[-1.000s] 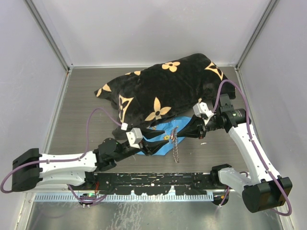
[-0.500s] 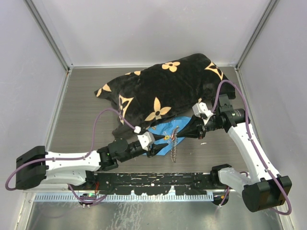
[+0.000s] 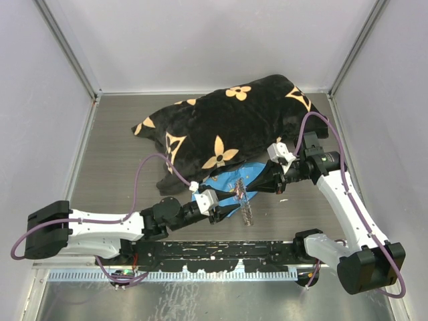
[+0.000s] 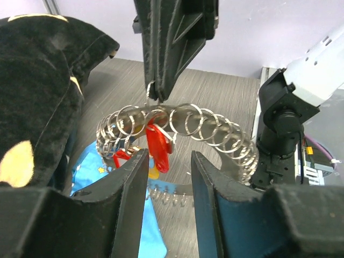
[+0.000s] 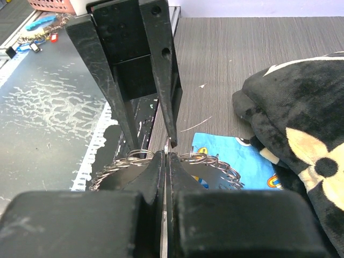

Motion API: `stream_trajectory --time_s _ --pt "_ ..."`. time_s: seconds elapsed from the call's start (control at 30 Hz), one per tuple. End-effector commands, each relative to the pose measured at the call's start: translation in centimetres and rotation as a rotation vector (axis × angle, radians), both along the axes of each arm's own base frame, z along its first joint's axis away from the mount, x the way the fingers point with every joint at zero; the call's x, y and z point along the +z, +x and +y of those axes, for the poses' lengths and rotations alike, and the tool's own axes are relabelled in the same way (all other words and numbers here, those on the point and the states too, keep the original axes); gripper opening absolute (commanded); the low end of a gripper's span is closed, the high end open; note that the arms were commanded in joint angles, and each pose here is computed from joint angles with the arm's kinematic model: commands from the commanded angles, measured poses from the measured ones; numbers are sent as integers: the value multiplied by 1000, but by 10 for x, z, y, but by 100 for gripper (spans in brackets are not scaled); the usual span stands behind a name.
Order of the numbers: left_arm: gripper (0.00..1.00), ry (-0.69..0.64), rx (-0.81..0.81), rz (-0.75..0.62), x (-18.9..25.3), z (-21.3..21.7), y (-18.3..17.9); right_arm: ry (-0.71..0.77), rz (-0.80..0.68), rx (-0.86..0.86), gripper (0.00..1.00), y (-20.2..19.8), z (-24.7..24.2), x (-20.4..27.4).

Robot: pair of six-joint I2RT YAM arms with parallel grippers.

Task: Remove the keys from the keyring
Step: Remove the key from the keyring.

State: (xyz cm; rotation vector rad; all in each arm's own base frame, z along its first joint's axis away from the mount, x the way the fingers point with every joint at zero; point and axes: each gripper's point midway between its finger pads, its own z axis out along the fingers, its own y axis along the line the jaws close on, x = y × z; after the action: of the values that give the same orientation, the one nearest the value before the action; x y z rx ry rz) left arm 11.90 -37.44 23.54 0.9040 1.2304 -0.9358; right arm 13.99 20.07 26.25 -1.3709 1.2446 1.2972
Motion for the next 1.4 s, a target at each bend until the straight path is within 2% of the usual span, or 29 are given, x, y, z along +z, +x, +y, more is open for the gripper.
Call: stream_trajectory --time_s 0.0,0.5,0.87,1.03,1.37 --pt "39 -120 26 -31 32 0 -2 58 -11 19 1 1 2 12" --pt "39 -96 237 -92 23 -8 12 62 2 22 1 1 3 13" --pt "37 -122 256 -107 29 -13 15 63 6 22 1 1 3 12" --pt "31 -126 261 -118 33 -20 17 63 6 22 1 1 3 13" --pt "26 -111 292 -121 29 -19 21 64 1 23 1 0 3 14"
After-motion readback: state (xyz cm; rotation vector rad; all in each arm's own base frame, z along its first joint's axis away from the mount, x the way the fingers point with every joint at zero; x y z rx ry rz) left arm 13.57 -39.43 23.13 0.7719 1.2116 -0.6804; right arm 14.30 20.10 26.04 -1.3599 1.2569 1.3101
